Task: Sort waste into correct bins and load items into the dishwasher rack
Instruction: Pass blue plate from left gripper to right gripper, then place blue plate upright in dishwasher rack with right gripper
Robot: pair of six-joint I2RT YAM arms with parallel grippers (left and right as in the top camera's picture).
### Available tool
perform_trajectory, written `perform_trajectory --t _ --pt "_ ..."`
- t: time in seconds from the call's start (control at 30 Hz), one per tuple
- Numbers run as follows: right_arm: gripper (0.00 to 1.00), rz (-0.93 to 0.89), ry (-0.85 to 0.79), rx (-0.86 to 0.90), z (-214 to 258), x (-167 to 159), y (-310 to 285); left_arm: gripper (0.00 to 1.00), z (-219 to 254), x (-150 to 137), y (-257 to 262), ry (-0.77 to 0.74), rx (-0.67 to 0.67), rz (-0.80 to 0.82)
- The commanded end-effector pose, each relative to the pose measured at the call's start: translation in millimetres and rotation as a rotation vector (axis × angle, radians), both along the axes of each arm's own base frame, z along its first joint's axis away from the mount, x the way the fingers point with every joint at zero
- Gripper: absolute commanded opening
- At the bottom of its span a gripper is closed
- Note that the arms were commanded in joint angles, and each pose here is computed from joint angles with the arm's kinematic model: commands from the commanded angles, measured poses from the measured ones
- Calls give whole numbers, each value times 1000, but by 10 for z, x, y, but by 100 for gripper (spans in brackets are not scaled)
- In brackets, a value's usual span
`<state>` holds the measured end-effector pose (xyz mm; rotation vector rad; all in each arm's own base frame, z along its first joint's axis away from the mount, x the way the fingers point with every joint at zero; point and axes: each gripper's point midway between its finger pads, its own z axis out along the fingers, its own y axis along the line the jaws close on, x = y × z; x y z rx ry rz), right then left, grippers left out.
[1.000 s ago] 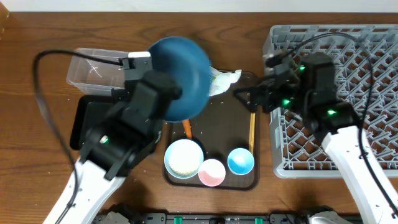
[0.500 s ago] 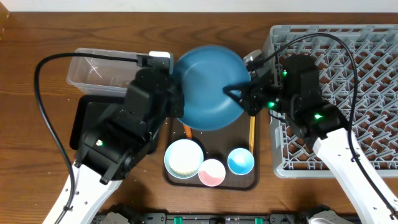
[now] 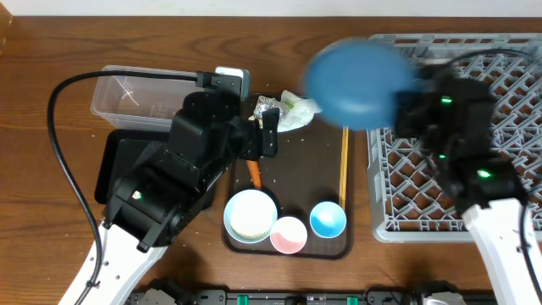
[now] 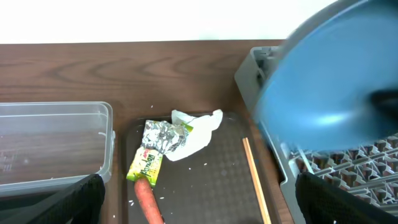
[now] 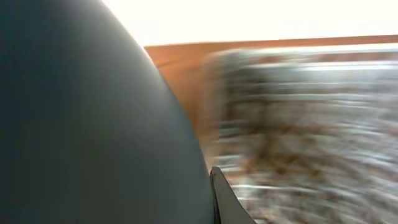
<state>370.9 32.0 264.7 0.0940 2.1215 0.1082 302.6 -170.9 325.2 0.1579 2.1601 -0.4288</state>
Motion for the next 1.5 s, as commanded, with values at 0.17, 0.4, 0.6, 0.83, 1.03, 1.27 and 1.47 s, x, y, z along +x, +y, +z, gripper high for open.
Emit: perform_trajectory --t 0.17,0.4,0.6,0.83,1.03,1.27,1.47 --pt "1 -908 -96 -396 468 -526 -1768 98 105 -9 -4 -18 -23 0" --pt "1 -1227 -96 -590 610 -722 -2322 98 81 -22 3 -9 -17 -1" --pt "1 -1192 91 -758 275 -522 -2580 98 28 -50 21 13 -4 0" --pt "1 -1138 256 -865 -228 -314 -2622 98 0 -65 30 24 3 0" --pt "4 -1076 306 -897 -464 -178 -2522 98 -7 -69 32 27 4 0" --pt "91 -941 384 -903 -685 -100 -2388 98 -78 -111 59 57 24 0" --pt "99 -858 322 -866 -570 14 -2142 98 -134 -147 82 81 39 0"
